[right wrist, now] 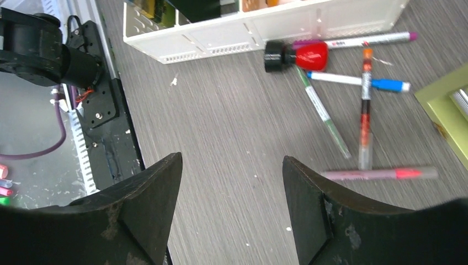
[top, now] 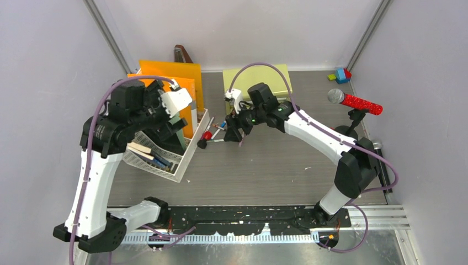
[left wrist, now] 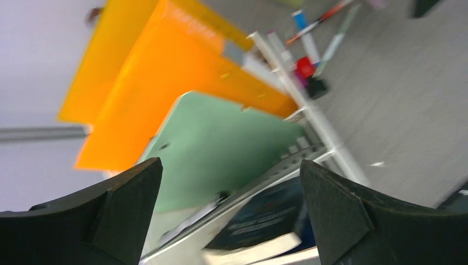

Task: Organize the desk
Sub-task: Place the folder in the storage box, then move the storage box to the center of the board.

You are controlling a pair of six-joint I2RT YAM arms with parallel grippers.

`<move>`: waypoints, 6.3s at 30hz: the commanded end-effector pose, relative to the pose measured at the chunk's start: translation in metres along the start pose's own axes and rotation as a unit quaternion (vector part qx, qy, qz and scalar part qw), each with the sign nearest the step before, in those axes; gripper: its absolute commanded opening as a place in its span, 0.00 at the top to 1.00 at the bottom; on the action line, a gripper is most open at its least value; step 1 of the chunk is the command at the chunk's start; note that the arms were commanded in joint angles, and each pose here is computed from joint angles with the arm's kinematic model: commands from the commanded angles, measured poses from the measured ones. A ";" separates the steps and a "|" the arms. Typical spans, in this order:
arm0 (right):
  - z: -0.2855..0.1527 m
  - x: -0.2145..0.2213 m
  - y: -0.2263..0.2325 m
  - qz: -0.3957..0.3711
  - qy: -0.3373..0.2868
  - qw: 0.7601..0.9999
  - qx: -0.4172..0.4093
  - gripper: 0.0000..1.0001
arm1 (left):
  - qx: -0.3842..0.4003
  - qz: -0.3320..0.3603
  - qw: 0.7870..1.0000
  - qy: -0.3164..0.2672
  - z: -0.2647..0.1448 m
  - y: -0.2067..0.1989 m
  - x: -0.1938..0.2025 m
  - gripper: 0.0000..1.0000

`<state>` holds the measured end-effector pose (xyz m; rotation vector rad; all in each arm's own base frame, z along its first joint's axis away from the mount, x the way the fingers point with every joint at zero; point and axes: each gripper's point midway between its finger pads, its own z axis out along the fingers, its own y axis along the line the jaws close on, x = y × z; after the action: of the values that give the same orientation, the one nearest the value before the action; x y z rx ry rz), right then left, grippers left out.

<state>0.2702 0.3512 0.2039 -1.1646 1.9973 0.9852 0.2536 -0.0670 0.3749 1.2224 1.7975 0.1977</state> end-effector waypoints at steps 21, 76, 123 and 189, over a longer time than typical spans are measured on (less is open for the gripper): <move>-0.112 0.031 -0.070 0.046 -0.076 0.987 0.138 0.27 | 0.032 -0.009 0.992 0.118 0.139 -0.085 0.090 0.01; -0.115 0.062 -0.076 0.065 -0.065 0.985 0.142 0.27 | -0.044 -0.142 0.959 0.243 0.273 -0.061 0.140 0.37; -0.108 0.064 -0.093 0.071 -0.050 0.985 0.150 0.27 | -0.006 0.008 0.961 0.275 0.304 -0.026 0.178 0.79; -0.081 0.020 -0.192 0.326 -0.224 0.877 0.272 0.16 | 0.042 -0.348 0.916 -0.195 0.285 0.007 -0.128 0.04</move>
<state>0.4043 0.2079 0.1604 -0.0551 2.1273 0.7707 0.4489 -0.2456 0.2510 0.6142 1.9274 -0.4800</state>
